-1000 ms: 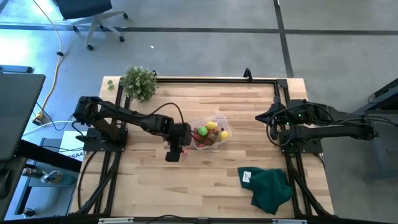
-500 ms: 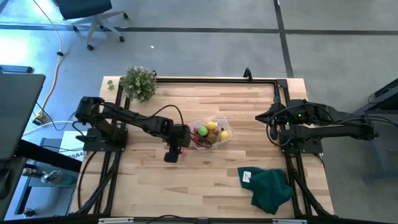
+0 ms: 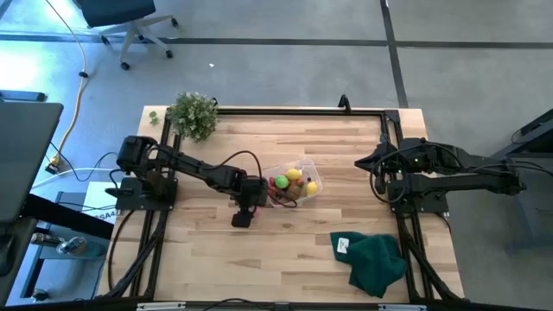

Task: Pick and placing Produce into tupperware
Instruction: Put the pink peach into the transparent bin

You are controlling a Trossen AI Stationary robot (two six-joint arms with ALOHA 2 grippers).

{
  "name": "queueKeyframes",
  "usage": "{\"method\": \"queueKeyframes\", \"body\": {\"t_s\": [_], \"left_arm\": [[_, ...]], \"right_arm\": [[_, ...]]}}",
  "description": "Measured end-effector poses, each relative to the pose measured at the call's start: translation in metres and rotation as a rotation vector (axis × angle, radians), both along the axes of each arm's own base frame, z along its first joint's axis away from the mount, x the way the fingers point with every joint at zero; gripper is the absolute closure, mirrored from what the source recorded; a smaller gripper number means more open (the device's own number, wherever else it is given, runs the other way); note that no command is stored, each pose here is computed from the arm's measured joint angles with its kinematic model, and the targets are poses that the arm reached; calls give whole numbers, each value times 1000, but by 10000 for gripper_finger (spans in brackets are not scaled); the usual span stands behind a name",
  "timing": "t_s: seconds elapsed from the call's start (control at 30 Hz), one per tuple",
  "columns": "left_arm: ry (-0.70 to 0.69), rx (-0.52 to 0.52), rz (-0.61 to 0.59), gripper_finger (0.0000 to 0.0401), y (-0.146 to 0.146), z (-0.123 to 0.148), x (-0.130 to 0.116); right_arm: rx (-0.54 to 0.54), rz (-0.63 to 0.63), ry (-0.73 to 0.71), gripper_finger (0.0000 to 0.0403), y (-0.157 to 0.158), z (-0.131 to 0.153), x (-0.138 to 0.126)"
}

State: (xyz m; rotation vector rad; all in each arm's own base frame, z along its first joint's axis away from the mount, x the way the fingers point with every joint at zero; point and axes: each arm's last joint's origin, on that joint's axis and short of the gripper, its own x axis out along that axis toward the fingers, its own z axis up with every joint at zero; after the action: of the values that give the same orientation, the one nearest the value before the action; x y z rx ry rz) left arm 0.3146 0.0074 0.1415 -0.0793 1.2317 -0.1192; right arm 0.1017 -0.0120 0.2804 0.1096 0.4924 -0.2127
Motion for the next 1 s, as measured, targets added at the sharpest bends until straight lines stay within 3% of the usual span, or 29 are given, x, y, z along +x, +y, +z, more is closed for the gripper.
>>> {"method": "queueKeyframes", "body": {"t_s": [0.33,1.0], "left_arm": [[-5,-4,49,153,0,-5,4],[-10,16,61,283,1,-5,4]], "right_arm": [[0,0,0,384,0,0,0],[0,0,0,384,0,0,0]]}}
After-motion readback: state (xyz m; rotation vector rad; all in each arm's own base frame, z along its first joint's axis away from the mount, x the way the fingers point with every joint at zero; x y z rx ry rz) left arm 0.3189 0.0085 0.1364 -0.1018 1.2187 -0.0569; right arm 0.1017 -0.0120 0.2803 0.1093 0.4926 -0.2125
